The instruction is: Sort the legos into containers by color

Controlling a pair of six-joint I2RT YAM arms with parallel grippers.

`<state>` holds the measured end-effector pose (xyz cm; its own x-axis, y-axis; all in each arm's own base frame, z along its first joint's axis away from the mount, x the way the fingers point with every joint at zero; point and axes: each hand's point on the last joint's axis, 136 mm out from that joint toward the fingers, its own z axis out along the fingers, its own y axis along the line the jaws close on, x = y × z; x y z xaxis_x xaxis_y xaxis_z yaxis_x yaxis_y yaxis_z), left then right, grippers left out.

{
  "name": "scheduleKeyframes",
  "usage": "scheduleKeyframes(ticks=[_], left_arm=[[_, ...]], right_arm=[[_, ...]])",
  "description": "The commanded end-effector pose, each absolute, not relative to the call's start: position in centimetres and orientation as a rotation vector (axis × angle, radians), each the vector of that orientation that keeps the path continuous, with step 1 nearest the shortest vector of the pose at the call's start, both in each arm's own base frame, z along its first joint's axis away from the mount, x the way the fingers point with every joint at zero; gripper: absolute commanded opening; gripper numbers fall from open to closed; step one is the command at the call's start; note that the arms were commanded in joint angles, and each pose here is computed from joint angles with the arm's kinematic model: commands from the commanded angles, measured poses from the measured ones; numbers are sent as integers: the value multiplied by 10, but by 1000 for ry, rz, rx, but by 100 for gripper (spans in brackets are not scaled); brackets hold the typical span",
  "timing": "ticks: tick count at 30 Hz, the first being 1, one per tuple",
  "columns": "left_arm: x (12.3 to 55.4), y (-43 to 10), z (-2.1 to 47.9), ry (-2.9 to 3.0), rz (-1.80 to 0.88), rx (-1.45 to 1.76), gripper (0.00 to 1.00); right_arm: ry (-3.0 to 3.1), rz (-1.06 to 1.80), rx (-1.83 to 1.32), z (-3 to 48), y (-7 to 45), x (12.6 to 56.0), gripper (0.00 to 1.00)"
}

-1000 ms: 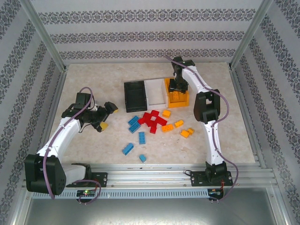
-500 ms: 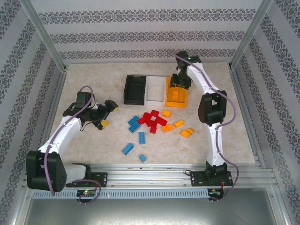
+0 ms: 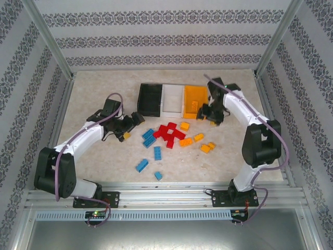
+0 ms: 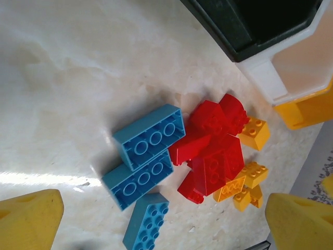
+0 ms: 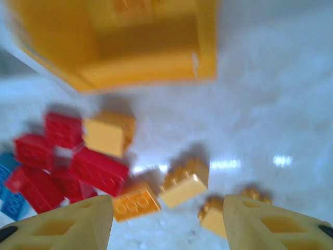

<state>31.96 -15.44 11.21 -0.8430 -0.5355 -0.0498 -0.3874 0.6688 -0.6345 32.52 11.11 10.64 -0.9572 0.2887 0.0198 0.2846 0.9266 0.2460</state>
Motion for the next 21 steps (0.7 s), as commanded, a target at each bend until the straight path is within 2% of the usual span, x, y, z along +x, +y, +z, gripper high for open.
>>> scheduleKeyframes(ticks=[1, 12, 21], left_arm=[[347, -171, 123, 2582, -947, -689, 100], [350, -182, 122, 2609, -932, -662, 100], [334, -173, 113, 2638, -894, -686, 100]], right_arm=[[3072, 523, 599, 91, 129, 304, 58], [2992, 655, 1121, 56, 148, 294, 57], [2954, 620, 1308, 38, 139, 298, 52]])
